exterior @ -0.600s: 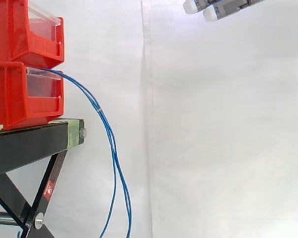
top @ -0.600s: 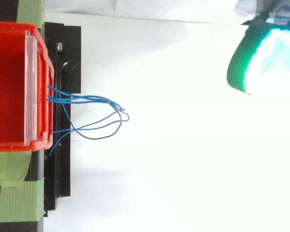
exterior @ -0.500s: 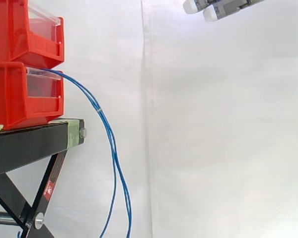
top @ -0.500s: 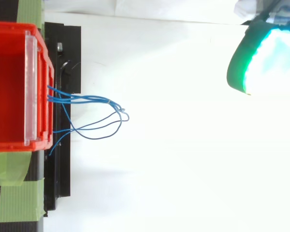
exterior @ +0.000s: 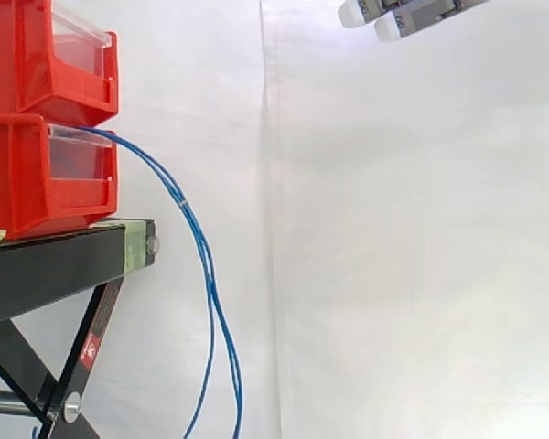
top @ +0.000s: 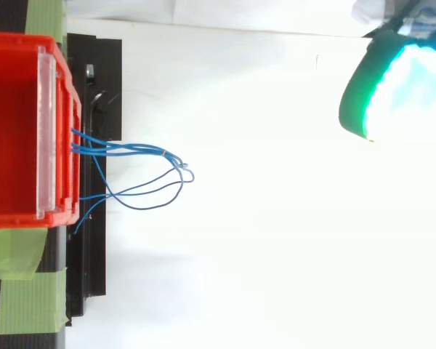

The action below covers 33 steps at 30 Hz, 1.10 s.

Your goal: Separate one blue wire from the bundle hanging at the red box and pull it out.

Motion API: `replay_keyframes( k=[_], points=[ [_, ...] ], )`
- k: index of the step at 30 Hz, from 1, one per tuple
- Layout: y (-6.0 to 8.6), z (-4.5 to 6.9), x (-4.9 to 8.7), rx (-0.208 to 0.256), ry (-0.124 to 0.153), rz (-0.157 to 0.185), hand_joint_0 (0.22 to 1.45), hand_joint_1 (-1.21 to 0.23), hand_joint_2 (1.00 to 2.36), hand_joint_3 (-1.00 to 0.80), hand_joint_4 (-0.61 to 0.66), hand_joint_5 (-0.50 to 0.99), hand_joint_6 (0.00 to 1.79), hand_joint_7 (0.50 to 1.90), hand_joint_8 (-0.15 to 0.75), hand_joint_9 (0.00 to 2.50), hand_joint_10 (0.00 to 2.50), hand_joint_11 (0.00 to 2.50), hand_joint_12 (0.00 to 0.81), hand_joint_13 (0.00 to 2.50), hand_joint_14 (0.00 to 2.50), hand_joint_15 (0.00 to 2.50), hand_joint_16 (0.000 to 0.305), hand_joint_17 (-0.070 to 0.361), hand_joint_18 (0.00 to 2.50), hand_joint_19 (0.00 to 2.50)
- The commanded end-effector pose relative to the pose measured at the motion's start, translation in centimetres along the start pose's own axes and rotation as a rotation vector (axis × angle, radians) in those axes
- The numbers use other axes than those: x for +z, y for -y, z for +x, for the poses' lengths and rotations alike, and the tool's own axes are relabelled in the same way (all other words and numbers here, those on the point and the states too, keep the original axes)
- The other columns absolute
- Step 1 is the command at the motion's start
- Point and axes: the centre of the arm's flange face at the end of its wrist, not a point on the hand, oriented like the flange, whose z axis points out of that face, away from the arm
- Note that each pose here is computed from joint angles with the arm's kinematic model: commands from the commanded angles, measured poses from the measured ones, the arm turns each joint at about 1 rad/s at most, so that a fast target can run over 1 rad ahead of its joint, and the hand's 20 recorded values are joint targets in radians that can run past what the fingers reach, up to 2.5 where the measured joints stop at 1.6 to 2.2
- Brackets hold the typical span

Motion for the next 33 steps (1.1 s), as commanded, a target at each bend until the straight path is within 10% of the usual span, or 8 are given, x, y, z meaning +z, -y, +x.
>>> replay_keyframes(
  k=[1, 9, 18, 33],
  points=[
    [-0.1, -0.2, 0.0, -0.027, 0.023, -0.001, 0.47, -0.37, 1.0, -0.5, 0.2, -0.26, 0.5, 0.79, 0.226, 0.0, 0.0, 0.0, 0.321, 0.0, 0.0, 0.13, 0.065, 0.147, 0.0, 0.0],
    [-0.1, -0.7, -0.2, -0.057, 0.053, 0.013, 0.44, -0.35, 1.0, -0.5, 0.23, -0.25, 0.5, 0.82, 0.238, 0.0, 0.0, 0.0, 0.338, 0.0, 0.0, 0.15, 0.07, 0.158, 0.0, 0.0],
    [0.6, -1.5, 0.2, -0.332, 0.207, 0.079, 0.42, -0.36, 1.0, -0.5, 0.24, -0.25, 0.5, 0.82, 0.243, 0.0, 0.0, 0.0, 0.344, 0.0, 0.0, 0.15, 0.072, 0.163, 0.0, 0.0],
    [0.3, 1.7, 1.7, -0.706, 0.172, 0.071, 0.48, -0.44, 1.0, -0.5, 0.24, -0.24, 0.5, 0.86, 0.229, 0.0, 0.0, 0.0, 0.319, 0.0, 0.0, 0.12, 0.066, 0.148, 0.0, 0.0]
  ],
)
